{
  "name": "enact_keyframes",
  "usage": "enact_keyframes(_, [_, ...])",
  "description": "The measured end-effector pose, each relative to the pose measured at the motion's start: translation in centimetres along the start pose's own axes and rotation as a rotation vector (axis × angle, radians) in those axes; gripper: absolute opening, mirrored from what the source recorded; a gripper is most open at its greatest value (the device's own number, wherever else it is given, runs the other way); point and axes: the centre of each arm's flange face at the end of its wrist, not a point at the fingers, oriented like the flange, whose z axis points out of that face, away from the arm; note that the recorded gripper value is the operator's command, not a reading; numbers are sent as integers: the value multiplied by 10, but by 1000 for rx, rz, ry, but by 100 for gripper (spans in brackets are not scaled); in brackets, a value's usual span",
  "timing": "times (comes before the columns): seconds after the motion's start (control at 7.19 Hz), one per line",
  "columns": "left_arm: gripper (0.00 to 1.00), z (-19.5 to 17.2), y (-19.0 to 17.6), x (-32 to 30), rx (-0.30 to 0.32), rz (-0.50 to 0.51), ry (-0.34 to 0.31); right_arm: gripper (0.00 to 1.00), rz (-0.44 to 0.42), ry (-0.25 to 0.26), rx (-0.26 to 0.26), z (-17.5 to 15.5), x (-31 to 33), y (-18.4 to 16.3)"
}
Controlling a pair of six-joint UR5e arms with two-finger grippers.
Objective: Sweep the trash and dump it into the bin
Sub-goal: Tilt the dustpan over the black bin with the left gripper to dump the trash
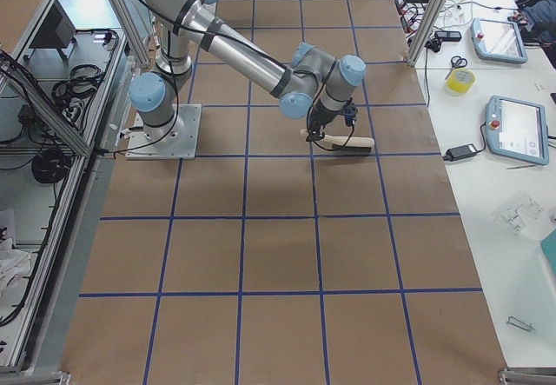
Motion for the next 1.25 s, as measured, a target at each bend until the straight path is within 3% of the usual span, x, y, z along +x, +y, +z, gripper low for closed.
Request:
enact_keyframes(0.28, [0,-3,-7,-2,-34,12,5,10,1,5,0,0,0,0])
enact_keyframes(0.83, [0,-10,-26,-5,-96,15,22,20,3,7,-13,6,0,-1])
enact_keyframes(0.97, [0,-16,-25,-4,-108,14,25,27,6,13,-17,7,1,-1])
enact_keyframes(1.25, [0,-19,-21,-4,-106,15,25,53,7,19,-23,9,2,-1])
